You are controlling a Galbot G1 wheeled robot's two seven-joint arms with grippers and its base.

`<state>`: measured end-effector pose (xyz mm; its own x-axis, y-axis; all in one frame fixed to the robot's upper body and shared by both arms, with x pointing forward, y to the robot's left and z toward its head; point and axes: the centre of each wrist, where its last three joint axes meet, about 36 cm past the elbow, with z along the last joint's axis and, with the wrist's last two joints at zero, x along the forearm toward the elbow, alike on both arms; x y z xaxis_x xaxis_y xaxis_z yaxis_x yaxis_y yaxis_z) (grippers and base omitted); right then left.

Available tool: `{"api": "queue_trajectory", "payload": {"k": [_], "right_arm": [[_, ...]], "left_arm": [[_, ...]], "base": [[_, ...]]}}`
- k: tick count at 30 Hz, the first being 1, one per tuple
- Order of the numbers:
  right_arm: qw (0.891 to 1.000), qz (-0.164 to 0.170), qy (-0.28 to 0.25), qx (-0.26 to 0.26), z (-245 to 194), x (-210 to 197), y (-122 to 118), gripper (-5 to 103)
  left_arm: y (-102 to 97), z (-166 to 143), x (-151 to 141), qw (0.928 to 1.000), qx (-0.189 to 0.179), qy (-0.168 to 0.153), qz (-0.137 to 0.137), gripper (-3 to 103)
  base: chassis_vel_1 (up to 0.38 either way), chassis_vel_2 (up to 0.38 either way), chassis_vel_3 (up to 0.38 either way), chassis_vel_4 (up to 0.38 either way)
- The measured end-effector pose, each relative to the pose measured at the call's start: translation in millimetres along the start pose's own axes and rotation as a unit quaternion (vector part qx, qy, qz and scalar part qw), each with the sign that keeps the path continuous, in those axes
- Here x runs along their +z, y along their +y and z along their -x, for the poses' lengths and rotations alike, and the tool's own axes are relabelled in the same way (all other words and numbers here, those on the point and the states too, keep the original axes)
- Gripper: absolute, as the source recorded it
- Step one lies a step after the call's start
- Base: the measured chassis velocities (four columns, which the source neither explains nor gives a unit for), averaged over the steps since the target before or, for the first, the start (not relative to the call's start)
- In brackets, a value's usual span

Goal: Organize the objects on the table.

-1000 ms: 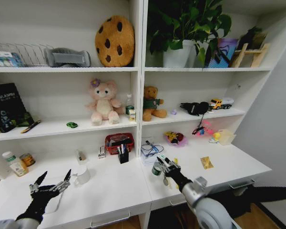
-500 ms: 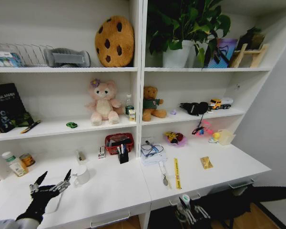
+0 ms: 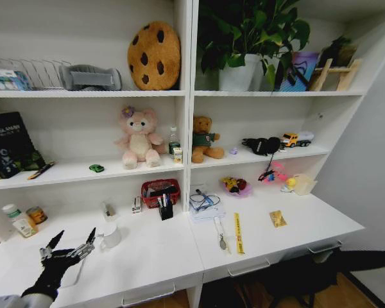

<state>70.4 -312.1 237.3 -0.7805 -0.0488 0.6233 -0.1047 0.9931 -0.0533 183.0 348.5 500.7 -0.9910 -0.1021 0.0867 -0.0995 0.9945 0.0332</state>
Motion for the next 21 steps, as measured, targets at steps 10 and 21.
{"api": "queue_trajectory", "payload": {"k": [10, 21], "right_arm": [[0.998, -0.052, 0.011, 0.018, 94.8, 42.2, -19.4, 30], [0.992, -0.109, -0.055, 0.026, 171.6, 47.5, -19.5, 30]], "left_arm": [[0.0, 0.0, 0.0, 1.0, 0.0, 0.0, 0.0, 100], [0.0, 0.0, 0.0, 1.0, 0.0, 0.0, 0.0, 100]], "base": [[0.0, 0.0, 0.0, 0.0], [0.0, 0.0, 0.0, 0.0]]}}
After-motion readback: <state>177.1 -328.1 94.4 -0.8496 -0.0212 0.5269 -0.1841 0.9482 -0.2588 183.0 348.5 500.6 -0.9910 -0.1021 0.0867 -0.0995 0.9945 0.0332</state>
